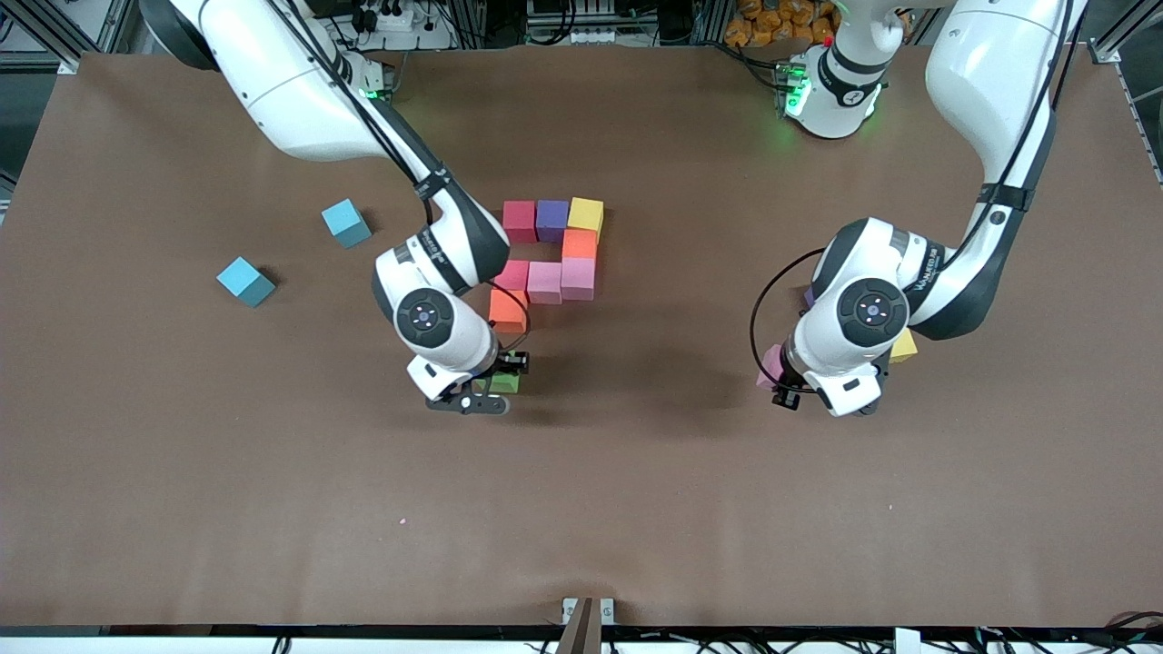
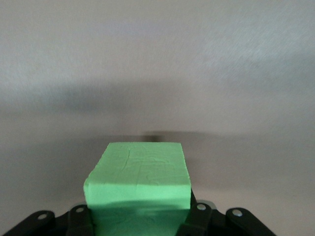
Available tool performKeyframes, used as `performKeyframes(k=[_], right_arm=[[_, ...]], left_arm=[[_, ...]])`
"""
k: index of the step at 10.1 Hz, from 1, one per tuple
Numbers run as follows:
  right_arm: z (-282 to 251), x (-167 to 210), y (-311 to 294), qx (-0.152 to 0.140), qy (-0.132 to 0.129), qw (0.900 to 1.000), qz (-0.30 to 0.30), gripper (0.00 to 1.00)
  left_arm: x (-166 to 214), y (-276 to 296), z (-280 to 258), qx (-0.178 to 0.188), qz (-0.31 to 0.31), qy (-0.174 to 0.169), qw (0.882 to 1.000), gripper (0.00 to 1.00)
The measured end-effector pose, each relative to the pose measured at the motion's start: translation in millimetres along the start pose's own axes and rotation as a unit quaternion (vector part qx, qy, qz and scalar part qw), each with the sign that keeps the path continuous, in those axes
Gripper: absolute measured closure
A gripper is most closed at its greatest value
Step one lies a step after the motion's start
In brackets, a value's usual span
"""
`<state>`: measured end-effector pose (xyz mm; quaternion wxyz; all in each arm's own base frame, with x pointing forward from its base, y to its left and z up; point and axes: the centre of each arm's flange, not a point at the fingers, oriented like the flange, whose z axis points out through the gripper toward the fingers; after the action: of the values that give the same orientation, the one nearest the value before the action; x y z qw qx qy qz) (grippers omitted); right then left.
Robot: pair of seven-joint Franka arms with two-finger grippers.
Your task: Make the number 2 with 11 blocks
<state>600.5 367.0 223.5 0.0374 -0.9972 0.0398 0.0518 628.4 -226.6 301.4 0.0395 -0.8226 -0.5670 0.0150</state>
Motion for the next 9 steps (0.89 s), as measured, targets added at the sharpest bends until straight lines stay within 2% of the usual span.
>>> performKeyframes(k=[4,7,9], right_arm=[[14.8,-13.8,-4.8,-0.016,-0.008,1.0,-0.014,0.4],[29.3,-20.5,2.8,-0.034,-0.016,0.999,-0.021,0.4],[31.7,-23.9,4.3,-0.036,-0.019,0.999,-0.022,0.4]], left_arm=[[-23.8,3.6,12.4,-0.002,0.012,-0.006,1.0,0.41],[-62.3,16.9,29.0,-0.004,-0.025,-0.016,1.0,0.41],[-73.1,25.7,33.8,-0.006,-0.055,-0.022,0.998,0.41]])
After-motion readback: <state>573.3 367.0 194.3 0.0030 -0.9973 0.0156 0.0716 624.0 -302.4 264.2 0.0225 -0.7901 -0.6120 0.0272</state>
